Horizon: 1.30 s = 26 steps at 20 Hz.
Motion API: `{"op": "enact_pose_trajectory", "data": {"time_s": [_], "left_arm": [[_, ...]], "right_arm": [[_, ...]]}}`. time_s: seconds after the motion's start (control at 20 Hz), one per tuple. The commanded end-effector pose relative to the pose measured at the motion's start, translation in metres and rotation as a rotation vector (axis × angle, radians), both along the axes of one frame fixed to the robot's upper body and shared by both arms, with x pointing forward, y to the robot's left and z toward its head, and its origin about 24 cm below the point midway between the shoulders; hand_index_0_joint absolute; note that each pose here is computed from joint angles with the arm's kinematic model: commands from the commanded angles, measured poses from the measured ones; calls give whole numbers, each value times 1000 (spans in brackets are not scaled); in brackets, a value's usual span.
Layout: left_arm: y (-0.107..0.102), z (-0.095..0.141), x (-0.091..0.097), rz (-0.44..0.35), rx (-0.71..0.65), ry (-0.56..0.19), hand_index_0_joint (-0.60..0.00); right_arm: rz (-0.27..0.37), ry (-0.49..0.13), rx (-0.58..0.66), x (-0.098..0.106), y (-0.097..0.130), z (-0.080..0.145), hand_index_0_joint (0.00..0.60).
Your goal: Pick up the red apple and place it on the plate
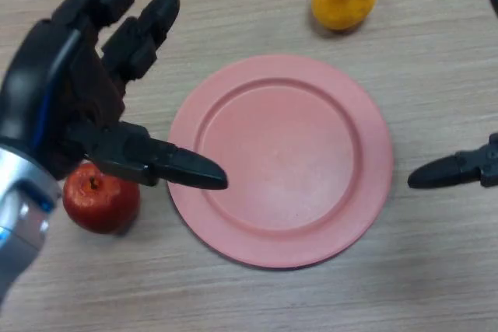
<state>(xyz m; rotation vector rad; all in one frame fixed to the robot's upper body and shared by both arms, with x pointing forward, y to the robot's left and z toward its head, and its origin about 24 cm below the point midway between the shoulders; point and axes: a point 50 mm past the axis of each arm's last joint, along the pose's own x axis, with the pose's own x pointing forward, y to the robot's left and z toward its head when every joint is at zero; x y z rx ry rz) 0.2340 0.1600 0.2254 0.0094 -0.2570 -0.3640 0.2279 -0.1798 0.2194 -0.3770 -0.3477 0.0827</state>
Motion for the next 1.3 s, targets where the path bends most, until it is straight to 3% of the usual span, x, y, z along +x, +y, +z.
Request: {"op": "enact_pose_trajectory", "data": {"time_s": [0.05, 0.3, 0.5, 0.6, 0.7, 0.85, 0.95, 1.1, 1.3], "left_arm": [[16, 25, -8, 91, 51, -217, 0], [21, 20, -12, 99, 71, -250, 0], [28, 19, -14, 113, 88, -230, 0], [32, 16, -23, 130, 171, -254, 0], [44, 12, -30, 163, 224, -260, 0], [69, 2, -39, 278, 292, -298, 0], [83, -5, -41, 341, 309, -248, 0], [94, -21, -38, 375, 404, -188, 0], [104, -46, -27, 467, 556, -182, 0]], "right_arm": [[-26, -190, -3, -10, -6, 26, 0], [-29, -193, 29, -6, -10, 27, 0], [-91, -159, 46, 0, -14, 24, 0], [-99, -153, 26, 3, -13, 23, 0], [-75, -140, 27, 8, -9, 21, 0], [8, -101, 53, 14, 3, 17, 0], [44, -81, 60, 15, 10, 13, 0], [122, -48, 97, 13, 23, 10, 0], [165, -54, 157, 13, 30, 14, 0]]}}
